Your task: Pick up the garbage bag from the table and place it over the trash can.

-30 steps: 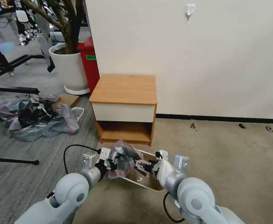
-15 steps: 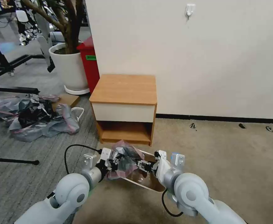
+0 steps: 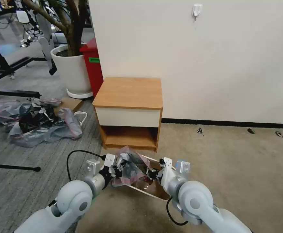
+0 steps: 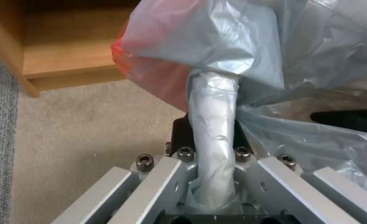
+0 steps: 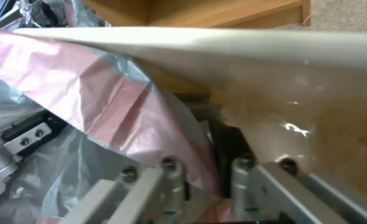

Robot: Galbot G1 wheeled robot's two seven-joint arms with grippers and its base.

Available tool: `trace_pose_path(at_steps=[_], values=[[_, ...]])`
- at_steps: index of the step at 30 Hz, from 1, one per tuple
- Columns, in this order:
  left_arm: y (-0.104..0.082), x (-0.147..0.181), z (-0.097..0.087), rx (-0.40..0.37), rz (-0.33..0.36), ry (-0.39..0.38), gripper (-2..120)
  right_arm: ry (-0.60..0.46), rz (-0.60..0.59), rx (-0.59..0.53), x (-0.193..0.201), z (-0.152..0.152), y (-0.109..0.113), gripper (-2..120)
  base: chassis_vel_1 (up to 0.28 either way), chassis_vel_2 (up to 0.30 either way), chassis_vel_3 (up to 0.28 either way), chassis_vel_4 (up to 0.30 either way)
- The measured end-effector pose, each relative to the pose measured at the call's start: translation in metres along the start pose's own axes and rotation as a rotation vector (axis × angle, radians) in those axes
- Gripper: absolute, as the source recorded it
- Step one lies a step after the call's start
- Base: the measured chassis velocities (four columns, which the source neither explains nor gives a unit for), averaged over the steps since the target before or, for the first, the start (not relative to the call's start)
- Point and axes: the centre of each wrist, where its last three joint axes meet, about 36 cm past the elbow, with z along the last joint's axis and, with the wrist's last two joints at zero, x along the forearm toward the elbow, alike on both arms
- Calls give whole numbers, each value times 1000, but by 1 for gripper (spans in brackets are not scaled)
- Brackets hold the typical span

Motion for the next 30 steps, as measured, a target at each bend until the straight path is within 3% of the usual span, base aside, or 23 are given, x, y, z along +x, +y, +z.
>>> trace_pose_path(at_steps=[5,16,30], values=[[0,0,0,1,1,-1,2,-16,-16,5,2,4,-1,0,0,0,0,0],[0,-1,1,5,-1,3,2,-84,-74,-4,7,11,-6,0,0,0,0,0],[6,-8,7,11,-15,24,2,-168,-186,-20,49,-12,2,0,0,0,0,0]])
